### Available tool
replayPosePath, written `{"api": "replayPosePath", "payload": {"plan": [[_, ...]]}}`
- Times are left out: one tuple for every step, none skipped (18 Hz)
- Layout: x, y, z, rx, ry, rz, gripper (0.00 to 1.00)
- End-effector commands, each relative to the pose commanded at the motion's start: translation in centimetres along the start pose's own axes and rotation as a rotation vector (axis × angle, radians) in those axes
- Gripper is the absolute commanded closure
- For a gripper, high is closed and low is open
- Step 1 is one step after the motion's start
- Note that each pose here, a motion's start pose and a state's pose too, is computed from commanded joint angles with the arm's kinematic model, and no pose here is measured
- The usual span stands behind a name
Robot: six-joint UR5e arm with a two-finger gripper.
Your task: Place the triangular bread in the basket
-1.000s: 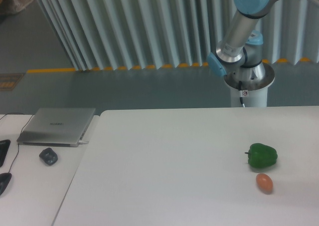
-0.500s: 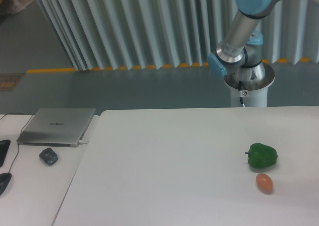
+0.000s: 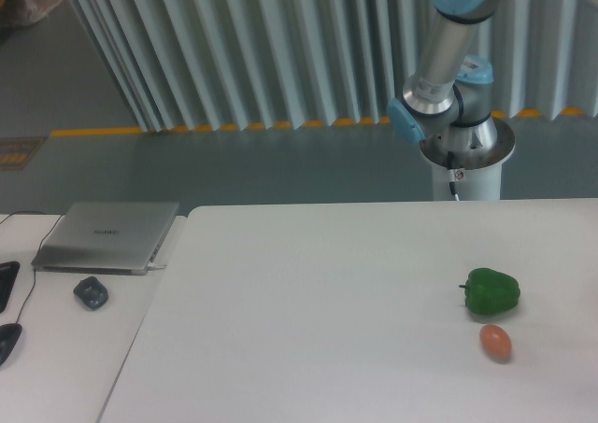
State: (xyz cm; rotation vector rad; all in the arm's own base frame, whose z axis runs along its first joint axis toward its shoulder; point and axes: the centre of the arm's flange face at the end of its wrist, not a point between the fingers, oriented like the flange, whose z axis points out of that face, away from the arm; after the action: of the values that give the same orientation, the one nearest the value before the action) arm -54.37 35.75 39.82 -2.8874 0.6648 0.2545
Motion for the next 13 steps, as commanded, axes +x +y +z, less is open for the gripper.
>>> {"api": "replayPosePath", "payload": {"plan": [[0.5, -0.8, -0.3, 0.002, 0.023, 0.007, 0.00], [0.9, -1.3, -0.8, 0.006, 0.031, 0.014, 0.00], [1.3, -1.7, -0.9, 0.007, 0.049, 0.017, 0.00], [1.8, -2.6, -1.0, 0.008, 0.070, 0.045, 0.00], [2.4, -3.1, -1.3, 0.007, 0.096, 0.098, 0.00], [2.9, -2.9, -1.7, -0.010, 0.121, 0.203, 0.00], [3.2, -2.6, -1.9, -0.046, 0.137, 0.280, 0.00], [3.3, -2.5, -2.0, -0.104, 0.156, 0.350, 0.00], [3.4, -3.0, -1.9, -0.124, 0.162, 0.385, 0.00], [3.6, -3.2, -1.7, -0.129, 0.168, 0.414, 0.00], [3.7, -3.6, -1.8, -0.123, 0.171, 0.440, 0.00], [4.1, -4.4, -1.4, -0.123, 0.183, 0.455, 0.00], [4.4, -5.3, -1.2, -0.130, 0.187, 0.463, 0.00]]}}
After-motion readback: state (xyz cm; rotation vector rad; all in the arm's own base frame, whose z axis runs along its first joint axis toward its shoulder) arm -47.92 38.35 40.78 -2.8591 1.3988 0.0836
